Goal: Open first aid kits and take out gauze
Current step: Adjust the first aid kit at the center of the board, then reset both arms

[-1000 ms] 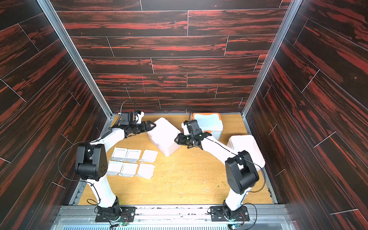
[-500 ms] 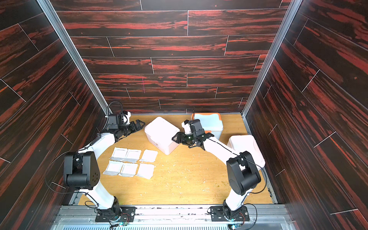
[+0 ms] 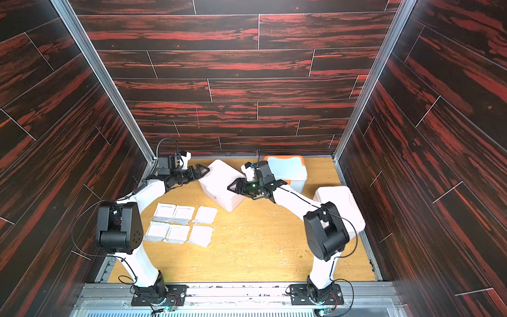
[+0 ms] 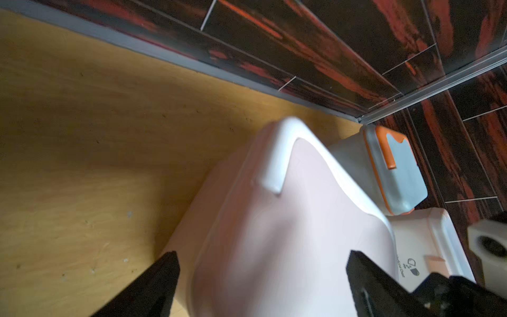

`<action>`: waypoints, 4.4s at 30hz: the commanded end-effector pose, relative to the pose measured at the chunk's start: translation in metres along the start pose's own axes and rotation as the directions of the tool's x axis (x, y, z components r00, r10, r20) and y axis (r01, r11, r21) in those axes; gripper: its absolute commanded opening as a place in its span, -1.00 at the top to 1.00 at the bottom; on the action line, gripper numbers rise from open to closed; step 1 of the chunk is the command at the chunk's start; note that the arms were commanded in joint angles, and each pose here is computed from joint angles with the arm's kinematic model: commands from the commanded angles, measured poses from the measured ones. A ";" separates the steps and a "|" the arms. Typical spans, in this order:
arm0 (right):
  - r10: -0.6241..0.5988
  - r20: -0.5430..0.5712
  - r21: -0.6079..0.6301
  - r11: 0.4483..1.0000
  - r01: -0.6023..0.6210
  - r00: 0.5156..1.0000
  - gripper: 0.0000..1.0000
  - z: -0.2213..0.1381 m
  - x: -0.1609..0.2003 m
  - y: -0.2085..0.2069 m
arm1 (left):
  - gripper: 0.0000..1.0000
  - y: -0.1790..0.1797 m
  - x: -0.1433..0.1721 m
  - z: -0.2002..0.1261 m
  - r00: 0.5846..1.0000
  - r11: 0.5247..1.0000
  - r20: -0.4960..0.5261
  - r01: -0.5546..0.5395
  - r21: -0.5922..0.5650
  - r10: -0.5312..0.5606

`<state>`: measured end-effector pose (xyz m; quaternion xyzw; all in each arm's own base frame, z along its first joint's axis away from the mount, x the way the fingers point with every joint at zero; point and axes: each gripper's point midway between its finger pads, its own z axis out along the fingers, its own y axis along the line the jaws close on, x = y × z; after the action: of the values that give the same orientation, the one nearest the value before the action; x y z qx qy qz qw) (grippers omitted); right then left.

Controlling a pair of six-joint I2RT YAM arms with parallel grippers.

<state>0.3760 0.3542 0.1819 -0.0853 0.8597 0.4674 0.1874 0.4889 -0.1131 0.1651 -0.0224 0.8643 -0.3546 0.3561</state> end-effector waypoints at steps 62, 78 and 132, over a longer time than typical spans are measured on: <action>-0.092 0.063 0.099 0.991 0.086 0.994 -0.71 0.015 -0.078 -0.026 | -1.00 -0.014 -0.018 -0.043 0.987 0.996 0.160 -0.009 -0.085 0.023; -0.502 0.393 0.413 0.845 0.340 0.770 -0.98 -0.139 -0.013 -0.017 | -1.00 -0.018 0.025 -0.160 0.878 0.963 0.473 0.059 -0.263 0.075; -0.762 0.484 0.862 0.500 -0.083 0.431 -0.97 -0.298 0.022 -0.216 | -1.00 0.156 0.064 -0.145 0.828 0.619 0.376 0.045 -0.784 0.416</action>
<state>0.3490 -0.0158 0.1574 0.0575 0.7152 -0.0644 0.6935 0.3755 0.0703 0.0752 -0.1739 0.8179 0.1125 0.5367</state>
